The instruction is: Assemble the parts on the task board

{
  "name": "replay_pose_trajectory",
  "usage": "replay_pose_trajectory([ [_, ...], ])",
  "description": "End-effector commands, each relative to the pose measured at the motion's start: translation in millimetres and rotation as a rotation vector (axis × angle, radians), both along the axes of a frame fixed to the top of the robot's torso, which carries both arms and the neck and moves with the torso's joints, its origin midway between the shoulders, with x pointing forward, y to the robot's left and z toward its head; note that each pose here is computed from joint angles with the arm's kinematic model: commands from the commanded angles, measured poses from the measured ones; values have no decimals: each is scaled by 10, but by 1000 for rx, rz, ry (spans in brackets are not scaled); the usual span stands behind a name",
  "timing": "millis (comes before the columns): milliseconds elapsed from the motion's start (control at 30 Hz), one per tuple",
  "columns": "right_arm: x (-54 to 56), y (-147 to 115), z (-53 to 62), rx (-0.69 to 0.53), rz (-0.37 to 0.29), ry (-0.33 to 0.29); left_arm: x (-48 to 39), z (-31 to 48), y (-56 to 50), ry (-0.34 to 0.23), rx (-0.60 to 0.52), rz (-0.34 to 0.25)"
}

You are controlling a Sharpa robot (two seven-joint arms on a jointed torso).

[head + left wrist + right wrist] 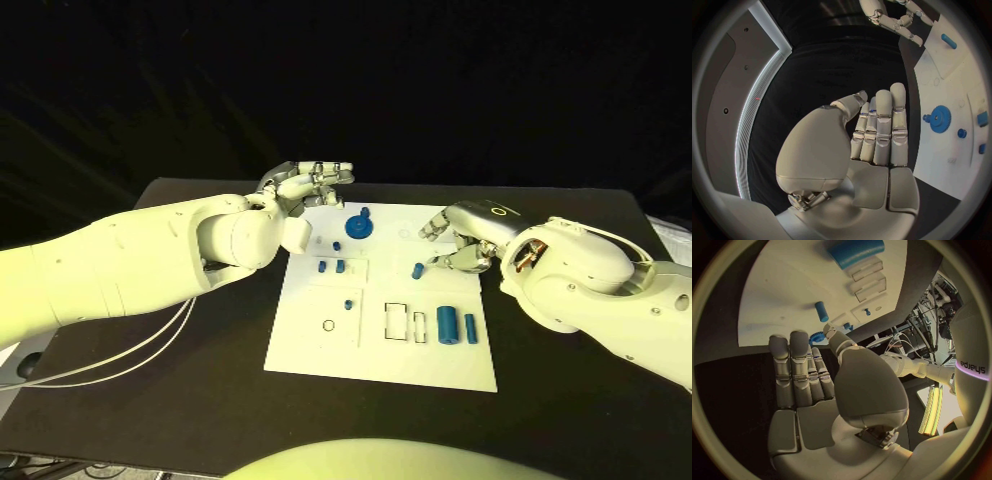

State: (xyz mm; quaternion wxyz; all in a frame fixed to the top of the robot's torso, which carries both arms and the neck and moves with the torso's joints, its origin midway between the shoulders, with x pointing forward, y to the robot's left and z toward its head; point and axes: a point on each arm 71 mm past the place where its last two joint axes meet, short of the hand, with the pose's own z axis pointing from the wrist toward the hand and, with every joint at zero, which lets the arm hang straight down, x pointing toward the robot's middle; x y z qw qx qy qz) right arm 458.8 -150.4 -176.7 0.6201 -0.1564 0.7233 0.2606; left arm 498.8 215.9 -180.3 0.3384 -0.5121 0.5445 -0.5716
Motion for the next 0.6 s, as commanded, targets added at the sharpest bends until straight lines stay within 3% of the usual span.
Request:
replay_pose_trajectory([
  [33,14,-7,-77,-89,16,47,2,19,-7,-24,-1,-2],
  [600,23,147,-197,-84,81,69,9,16,-6,-23,1,-1],
])
